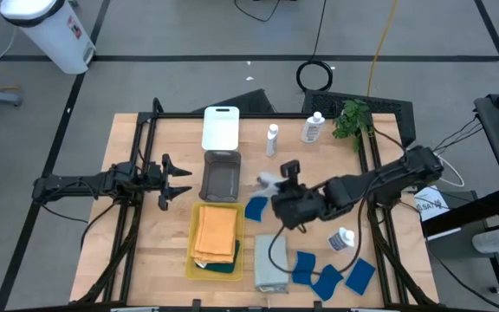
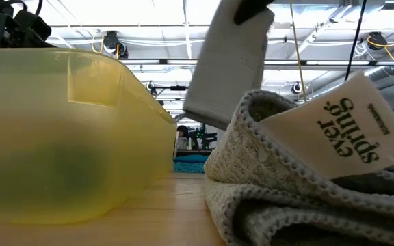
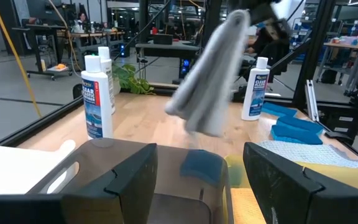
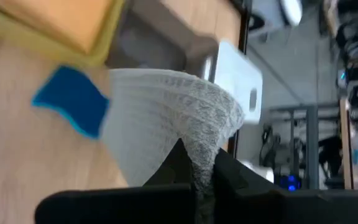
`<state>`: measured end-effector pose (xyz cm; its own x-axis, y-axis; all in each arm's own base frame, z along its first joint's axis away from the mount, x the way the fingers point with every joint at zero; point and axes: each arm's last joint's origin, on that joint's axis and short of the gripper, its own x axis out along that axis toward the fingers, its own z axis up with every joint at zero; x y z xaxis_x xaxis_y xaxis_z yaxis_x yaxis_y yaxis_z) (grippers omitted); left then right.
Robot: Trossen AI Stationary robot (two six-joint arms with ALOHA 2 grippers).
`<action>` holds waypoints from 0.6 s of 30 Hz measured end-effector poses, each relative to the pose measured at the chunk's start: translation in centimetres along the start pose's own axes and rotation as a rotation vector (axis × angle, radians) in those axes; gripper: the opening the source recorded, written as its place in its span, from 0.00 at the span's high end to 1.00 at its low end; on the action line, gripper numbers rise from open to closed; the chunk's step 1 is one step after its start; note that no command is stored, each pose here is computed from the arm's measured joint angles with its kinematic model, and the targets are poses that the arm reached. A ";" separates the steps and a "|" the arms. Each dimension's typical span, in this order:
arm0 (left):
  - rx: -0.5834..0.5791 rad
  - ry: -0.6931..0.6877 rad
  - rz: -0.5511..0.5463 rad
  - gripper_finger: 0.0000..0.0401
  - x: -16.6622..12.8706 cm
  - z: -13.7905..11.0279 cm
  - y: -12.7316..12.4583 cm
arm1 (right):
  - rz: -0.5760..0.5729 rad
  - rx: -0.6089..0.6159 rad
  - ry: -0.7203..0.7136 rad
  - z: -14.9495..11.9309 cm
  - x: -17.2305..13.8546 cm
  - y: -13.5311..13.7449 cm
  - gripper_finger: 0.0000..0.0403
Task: Pick & Place Kitchen Items
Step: Put the gray towel into the yellow bin
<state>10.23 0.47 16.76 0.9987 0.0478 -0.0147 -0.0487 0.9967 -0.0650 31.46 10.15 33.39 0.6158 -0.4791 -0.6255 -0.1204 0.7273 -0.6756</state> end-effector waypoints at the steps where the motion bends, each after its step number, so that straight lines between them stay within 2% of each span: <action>1: 0.001 0.000 0.000 0.39 0.0 0.0 0.0 | -0.003 0.004 -0.027 0.4 0.0 0.2 1.00; 6: 0.003 0.001 0.000 0.39 0.0 0.0 0.0 | -0.020 -0.014 -0.144 1.9 -0.5 0.7 1.00; 13: 0.004 0.001 0.000 0.39 0.0 0.0 0.0 | -0.057 0.050 -0.305 3.7 -1.3 0.4 1.00; 18: 0.004 0.001 0.000 0.39 0.0 0.0 0.0 | 0.088 0.108 -0.426 4.4 -1.4 0.3 1.00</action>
<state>10.23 0.47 16.76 0.9988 0.0475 -0.0154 -0.0483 0.9970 -0.0608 33.96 13.21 35.77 0.8751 -0.1846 -0.4473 -0.1186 0.8144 -0.5681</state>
